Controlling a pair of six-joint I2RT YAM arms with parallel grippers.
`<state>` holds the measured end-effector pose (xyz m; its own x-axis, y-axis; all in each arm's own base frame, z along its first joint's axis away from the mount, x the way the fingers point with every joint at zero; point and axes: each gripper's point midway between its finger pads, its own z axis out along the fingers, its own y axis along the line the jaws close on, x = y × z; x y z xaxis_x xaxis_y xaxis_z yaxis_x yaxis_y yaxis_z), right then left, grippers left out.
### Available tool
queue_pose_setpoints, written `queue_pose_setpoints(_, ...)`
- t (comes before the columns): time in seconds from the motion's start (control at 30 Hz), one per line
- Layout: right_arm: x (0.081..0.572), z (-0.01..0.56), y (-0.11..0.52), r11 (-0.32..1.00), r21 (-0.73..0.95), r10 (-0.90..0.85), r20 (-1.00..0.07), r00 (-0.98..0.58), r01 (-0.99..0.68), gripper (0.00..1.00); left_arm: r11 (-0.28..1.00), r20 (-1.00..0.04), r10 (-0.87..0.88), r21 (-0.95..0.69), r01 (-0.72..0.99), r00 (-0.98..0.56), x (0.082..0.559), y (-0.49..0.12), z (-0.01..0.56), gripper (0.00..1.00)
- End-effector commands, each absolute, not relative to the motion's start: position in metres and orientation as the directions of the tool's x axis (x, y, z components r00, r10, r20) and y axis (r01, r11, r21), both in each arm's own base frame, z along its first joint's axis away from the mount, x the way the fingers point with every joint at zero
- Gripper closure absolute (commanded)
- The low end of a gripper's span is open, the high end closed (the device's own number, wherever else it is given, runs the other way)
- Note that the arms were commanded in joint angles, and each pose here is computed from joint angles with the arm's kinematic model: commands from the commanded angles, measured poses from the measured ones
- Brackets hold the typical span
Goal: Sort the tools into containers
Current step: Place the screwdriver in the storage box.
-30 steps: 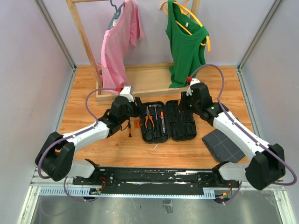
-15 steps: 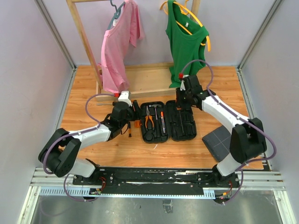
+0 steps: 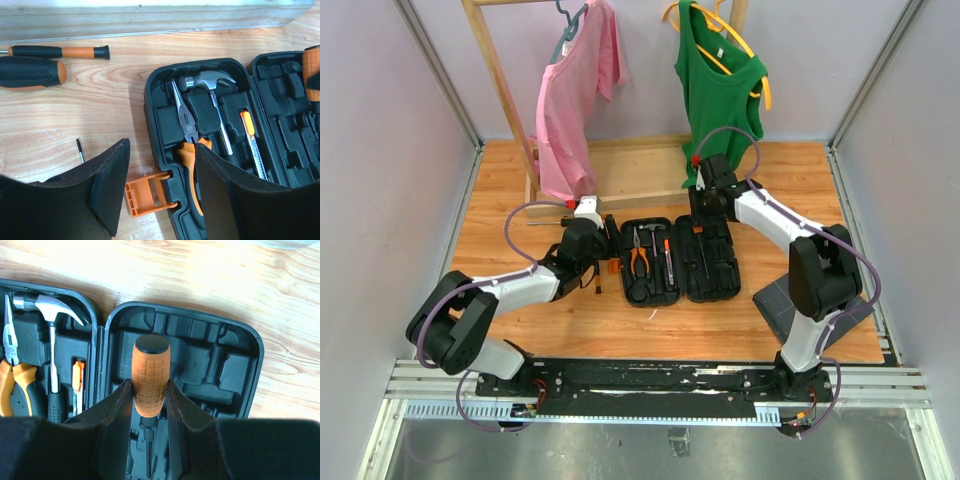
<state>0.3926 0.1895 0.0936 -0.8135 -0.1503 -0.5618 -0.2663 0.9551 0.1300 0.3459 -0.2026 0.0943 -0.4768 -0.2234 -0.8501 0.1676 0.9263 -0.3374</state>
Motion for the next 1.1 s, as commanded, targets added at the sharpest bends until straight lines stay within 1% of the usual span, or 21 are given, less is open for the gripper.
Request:
queue_pose_setpoints(0.0,0.399,0.089,0.182,0.962,0.088,-0.171,-0.541,-0.823,-0.258,0.85,0.929,-0.868,-0.232,-0.332,0.164,-0.440,0.356,-0.202,0.104,0.41)
queue_pose_setpoints(0.43,0.410,0.064,0.179,0.971,0.055,-0.174,-0.505,-0.846,-0.232,0.85,0.928,-0.860,-0.226,-0.333,0.166,-0.458,0.358,-0.205,0.100,0.41)
queue_pose_setpoints(0.57,0.412,0.058,0.175,0.976,0.031,-0.172,-0.496,-0.851,-0.216,0.84,0.930,-0.858,-0.224,-0.330,0.163,-0.462,0.358,-0.205,0.098,0.41)
queue_pose_setpoints(0.63,0.412,0.056,0.172,0.978,0.020,-0.171,-0.492,-0.853,-0.208,0.82,0.930,-0.858,-0.224,-0.330,0.162,-0.463,0.358,-0.205,0.098,0.41)
queue_pose_setpoints(0.8,0.412,0.050,0.168,0.986,0.015,-0.139,-0.478,-0.867,-0.166,0.78,0.930,-0.854,-0.221,-0.331,0.163,-0.471,0.358,-0.206,0.096,0.41)
queue_pose_setpoints(1.07,0.413,0.047,0.169,0.994,0.039,-0.071,-0.467,-0.881,-0.100,0.78,0.931,-0.850,-0.219,-0.330,0.159,-0.480,0.359,-0.207,0.094,0.42)
